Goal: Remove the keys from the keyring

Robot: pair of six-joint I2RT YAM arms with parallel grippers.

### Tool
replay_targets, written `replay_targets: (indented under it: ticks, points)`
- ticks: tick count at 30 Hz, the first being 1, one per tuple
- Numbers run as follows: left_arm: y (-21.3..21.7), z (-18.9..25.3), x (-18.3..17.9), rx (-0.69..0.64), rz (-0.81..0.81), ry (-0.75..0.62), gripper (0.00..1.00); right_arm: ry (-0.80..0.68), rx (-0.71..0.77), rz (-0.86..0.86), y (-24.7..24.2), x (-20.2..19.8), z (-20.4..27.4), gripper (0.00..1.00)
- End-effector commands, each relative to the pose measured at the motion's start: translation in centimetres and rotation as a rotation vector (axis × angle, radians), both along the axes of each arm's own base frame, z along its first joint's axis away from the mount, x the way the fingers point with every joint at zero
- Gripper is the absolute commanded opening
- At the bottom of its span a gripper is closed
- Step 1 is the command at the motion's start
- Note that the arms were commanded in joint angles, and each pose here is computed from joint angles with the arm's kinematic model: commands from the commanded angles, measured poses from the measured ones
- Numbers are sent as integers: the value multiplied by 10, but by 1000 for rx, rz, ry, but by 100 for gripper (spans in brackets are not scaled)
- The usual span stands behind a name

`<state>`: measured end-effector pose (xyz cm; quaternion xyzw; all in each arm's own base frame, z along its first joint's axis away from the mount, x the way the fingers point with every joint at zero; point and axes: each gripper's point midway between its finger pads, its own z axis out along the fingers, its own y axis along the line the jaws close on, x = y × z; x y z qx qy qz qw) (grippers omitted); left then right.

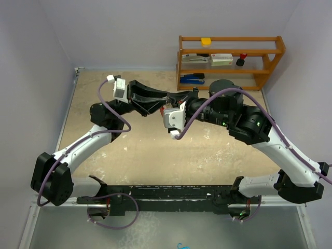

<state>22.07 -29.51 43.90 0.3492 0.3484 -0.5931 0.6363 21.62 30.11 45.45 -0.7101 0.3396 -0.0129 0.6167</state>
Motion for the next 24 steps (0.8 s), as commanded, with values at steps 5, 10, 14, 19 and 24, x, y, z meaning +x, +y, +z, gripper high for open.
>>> replay_targets:
  ticks: [5, 10, 14, 19, 24]
  points:
    - [2, 27, -20, -41, -68, -93, 29, -46, 56, 58, 14, -7, 16, 3]
    - [3, 31, -31, -56, -131, -101, 32, -47, 59, 61, 14, -7, 16, 3]
    - [4, 31, -37, -58, -167, -112, 32, -48, 56, 62, 15, -7, 14, 3]
    - [6, 34, -42, -76, -197, -113, 27, -50, 59, 65, 15, -7, 15, 3]
    - [3, 32, -38, -71, -206, -84, 28, -61, 69, 70, 15, -8, 19, 3]
